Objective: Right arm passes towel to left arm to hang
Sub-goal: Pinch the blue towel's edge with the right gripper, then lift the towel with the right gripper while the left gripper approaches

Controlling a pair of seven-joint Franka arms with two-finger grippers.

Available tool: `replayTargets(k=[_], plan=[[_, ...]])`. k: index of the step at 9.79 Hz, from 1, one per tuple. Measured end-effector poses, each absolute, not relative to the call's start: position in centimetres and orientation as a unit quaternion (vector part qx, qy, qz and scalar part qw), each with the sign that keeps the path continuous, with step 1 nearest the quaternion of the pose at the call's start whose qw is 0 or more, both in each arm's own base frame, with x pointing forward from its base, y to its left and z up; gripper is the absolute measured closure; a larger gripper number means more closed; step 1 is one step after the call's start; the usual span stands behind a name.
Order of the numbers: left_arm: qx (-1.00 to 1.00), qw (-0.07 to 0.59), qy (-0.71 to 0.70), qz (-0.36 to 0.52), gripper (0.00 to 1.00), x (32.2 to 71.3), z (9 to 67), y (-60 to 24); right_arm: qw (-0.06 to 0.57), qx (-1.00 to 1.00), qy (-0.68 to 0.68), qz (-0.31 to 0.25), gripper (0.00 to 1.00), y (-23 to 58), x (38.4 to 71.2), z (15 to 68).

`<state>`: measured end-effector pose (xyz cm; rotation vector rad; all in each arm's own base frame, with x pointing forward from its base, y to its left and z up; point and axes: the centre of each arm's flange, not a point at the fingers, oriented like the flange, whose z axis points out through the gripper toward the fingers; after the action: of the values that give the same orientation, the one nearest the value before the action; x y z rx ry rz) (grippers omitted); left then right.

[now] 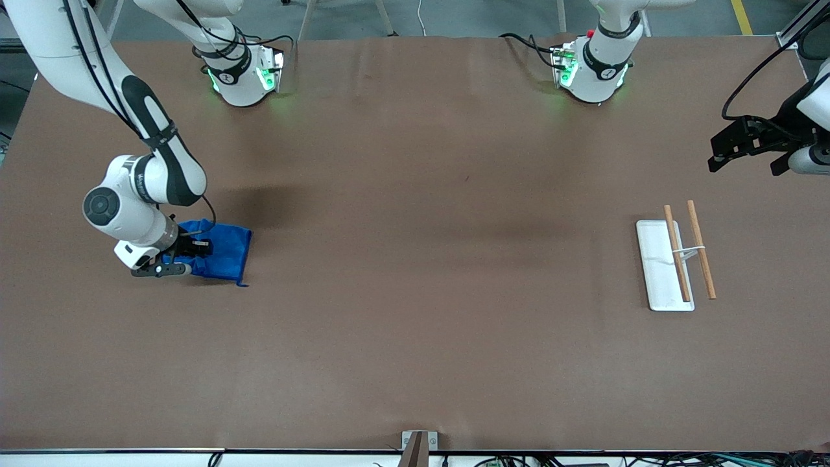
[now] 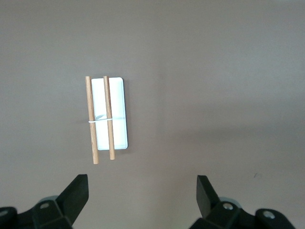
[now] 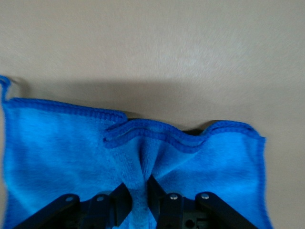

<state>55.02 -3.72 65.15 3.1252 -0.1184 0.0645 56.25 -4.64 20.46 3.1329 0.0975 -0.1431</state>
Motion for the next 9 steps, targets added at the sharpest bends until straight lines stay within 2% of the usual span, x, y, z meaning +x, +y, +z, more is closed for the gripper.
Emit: replayTargets(k=[3,5,7,9], plan=[[0.999,0.008,-0.039,0.018,0.0,55.1,64.9,-3.8,0.003,0.996,0.05,-0.071,0.86,-0.9,60.9,33.6],[0.999,0.022,-0.045,0.014,0.0,55.2,64.6,-4.6,0.006,0.997,0.043,-0.059,0.86,4.9,62.6,40.0],[0.998,0.026,-0.052,0.012,0.0,55.2,64.4,-5.3,-0.017,0.999,0.019,-0.039,0.86,14.8,62.2,42.7],[0.997,0.044,-0.063,0.01,0.0,55.1,64.3,-6.8,-0.106,0.994,0.002,-0.039,0.86,25.6,59.9,44.4]])
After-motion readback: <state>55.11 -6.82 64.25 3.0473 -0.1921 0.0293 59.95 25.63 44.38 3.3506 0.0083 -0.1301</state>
